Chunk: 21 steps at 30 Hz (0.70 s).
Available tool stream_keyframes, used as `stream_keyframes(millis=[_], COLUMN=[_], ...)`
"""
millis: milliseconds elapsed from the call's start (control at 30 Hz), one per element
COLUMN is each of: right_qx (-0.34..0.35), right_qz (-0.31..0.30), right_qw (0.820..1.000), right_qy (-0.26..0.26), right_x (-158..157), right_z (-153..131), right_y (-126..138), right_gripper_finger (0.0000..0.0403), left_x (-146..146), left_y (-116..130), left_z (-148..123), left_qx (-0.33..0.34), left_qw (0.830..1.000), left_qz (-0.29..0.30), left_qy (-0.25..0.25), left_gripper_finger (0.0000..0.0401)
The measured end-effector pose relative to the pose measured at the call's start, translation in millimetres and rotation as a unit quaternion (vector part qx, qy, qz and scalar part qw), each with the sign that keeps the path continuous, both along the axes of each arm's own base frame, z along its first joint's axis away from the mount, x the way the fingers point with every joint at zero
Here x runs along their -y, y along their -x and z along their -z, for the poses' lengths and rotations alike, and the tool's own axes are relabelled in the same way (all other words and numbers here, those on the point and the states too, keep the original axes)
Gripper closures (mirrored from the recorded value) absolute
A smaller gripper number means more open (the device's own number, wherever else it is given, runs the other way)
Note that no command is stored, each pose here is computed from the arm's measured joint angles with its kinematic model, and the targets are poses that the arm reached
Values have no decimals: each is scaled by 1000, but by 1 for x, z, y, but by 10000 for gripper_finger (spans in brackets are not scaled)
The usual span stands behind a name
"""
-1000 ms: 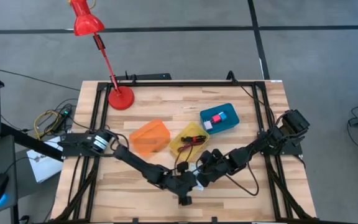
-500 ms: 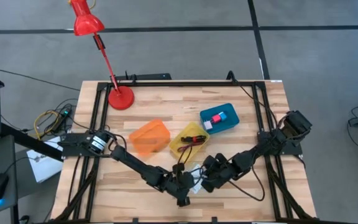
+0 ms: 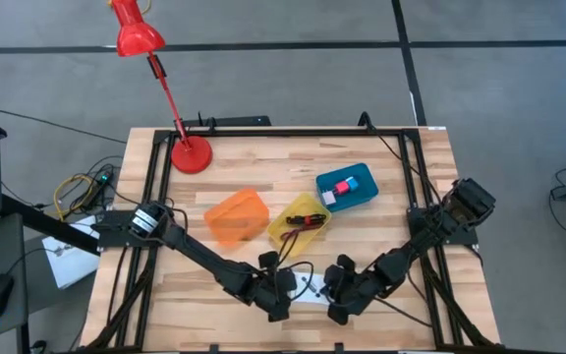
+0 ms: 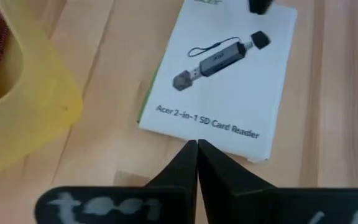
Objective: Pick and place items into bin
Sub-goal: Put the card reader box into the orange bin
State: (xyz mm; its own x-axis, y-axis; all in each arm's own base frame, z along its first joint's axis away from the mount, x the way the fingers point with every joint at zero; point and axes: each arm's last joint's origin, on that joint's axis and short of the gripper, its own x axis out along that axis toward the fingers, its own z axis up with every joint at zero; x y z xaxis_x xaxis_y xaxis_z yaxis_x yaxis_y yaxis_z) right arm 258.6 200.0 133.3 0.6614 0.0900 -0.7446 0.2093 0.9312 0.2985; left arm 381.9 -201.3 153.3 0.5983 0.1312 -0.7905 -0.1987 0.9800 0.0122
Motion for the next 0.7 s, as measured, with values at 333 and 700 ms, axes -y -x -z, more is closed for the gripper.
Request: stream_keyframes(millis=[333, 700], right_qx=[-83, -67], right_qz=[47, 40], right_qw=[995, 996], right_qy=[36, 30], right_x=[6, 2], right_z=[1, -2], right_y=[6, 1], right_gripper_finger=[403, 403], left_x=[-3, -14], left_y=[5, 1], left_z=[2, 4], left_qx=[-26, -66], left_qw=[1000, 997], left_qz=[-14, 28], left_qy=[3, 23], left_gripper_finger=[401, 395])
